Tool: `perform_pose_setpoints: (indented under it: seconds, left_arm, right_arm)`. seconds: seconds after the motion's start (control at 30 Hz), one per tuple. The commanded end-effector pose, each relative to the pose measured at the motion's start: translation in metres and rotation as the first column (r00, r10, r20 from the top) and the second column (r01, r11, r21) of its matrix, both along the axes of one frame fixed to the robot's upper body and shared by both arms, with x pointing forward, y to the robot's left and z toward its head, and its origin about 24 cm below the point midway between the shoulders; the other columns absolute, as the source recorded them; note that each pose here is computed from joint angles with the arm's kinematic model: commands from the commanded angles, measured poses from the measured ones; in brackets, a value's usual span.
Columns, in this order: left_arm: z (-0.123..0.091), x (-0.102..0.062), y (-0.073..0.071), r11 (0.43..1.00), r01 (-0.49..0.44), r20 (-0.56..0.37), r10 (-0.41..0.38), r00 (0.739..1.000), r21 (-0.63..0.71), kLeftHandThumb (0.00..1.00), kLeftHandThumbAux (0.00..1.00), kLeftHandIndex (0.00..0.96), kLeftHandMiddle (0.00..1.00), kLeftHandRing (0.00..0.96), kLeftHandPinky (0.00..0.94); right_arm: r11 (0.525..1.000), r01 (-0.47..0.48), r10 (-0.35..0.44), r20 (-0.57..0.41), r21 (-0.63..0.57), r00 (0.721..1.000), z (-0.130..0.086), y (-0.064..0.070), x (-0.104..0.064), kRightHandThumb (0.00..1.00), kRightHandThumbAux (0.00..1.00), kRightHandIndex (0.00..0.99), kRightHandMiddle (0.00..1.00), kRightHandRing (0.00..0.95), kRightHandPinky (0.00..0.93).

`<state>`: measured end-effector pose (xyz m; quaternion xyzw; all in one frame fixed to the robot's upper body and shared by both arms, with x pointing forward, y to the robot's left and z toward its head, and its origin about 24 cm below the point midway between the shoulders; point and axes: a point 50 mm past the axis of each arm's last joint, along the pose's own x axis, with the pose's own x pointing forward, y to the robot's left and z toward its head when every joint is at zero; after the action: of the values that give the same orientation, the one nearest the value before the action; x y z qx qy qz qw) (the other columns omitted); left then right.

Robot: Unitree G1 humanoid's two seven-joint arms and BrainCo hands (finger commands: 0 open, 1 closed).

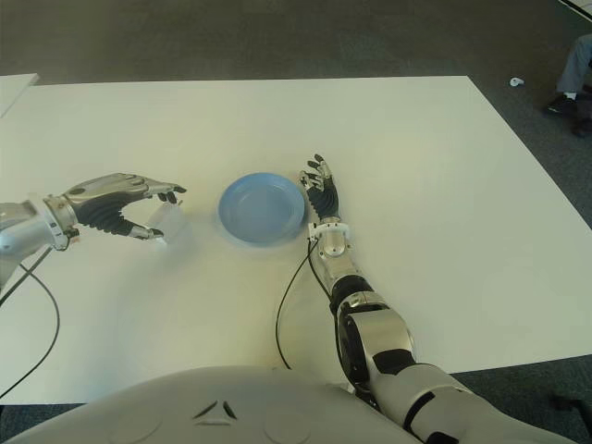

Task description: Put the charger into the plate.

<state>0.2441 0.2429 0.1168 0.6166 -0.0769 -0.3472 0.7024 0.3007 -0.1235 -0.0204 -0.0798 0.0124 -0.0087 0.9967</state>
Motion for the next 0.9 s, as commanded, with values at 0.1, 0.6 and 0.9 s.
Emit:
perform_pose_setpoints:
  seconds: [0.1,0.6,0.9]
  left_arm:
    - [-0.013,0.008,0.000,0.997,-0.023,0.079,0.028,0.996,-0.069,0.017,0.636,0.146,0.305,0.343,0.376]
    - [-0.031,0.030,0.013,0.992,0.022,0.372,0.024,0.928,-0.120,0.370,0.307,0.007,0.012,0.011,0.008]
    - [-0.030,0.042,0.017,0.998,0.050,0.463,-0.033,0.886,-0.026,0.411,0.160,0.000,0.000,0.000,0.000]
  right_arm:
    - [0.998,0.048,-0.055,-0.303,-0.033,0.951,-0.059,-0.011,-0.049,0.000,0.477,0.000,0.196,0.275,0.301]
    - [0.998,0.049,-0.058,-0.295,-0.040,0.954,-0.059,-0.012,-0.049,0.000,0.494,0.000,0.192,0.276,0.305]
    - [0.998,0.043,-0.054,-0.286,-0.044,0.957,-0.058,-0.013,-0.050,0.000,0.485,0.000,0.191,0.280,0.316]
